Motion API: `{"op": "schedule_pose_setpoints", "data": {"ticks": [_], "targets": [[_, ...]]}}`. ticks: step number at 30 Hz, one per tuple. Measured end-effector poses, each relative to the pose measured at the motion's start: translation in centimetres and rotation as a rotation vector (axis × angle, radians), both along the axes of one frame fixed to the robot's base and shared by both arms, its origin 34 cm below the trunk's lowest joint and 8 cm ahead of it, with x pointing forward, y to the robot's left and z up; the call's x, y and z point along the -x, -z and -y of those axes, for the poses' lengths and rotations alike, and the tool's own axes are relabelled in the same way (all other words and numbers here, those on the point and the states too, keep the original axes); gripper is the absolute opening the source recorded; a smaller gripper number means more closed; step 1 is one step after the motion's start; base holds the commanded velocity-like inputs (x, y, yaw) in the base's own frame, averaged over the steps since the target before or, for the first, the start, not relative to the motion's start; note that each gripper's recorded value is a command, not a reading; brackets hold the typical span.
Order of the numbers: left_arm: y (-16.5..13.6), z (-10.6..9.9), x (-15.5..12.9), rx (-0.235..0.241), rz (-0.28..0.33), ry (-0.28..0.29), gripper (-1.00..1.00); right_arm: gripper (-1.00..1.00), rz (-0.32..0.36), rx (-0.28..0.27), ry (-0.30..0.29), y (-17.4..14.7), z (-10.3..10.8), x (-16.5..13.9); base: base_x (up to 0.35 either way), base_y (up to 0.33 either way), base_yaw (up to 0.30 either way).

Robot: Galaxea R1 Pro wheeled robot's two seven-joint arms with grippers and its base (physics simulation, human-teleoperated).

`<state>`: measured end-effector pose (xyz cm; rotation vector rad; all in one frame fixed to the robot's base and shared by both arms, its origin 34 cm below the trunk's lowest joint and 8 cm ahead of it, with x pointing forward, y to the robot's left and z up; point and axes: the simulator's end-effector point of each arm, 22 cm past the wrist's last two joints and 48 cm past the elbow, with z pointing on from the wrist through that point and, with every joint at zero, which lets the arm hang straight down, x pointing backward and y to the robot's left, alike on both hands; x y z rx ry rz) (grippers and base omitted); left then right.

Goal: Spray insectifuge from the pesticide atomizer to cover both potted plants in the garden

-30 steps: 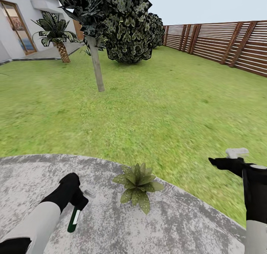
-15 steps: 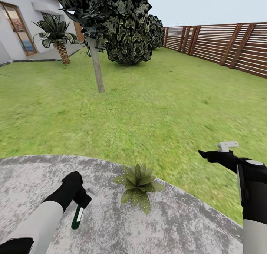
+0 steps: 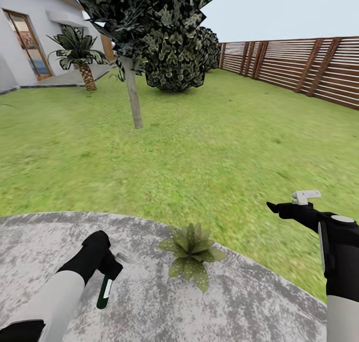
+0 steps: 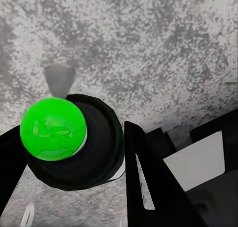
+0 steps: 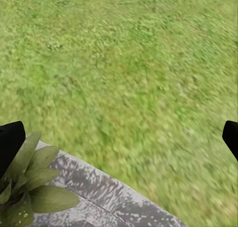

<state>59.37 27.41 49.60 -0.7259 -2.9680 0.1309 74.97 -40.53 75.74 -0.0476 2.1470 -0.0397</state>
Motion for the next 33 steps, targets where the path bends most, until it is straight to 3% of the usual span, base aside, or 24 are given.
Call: {"op": "schedule_pose_setpoints", "data": {"ticks": [12,33], "targets": [[-0.3,0.9,-0.1,0.011,0.006,0.007,-1.00,1.00,0.008,0.000,0.000,-0.5,0.0,0.0,0.000,0.121,0.102],[-0.4,1.9,-0.2,0.024,0.008,0.013,-1.00,1.00,0.008,0.001,0.000,-0.5,0.1,0.0,0.015,0.012,0.282]]}}
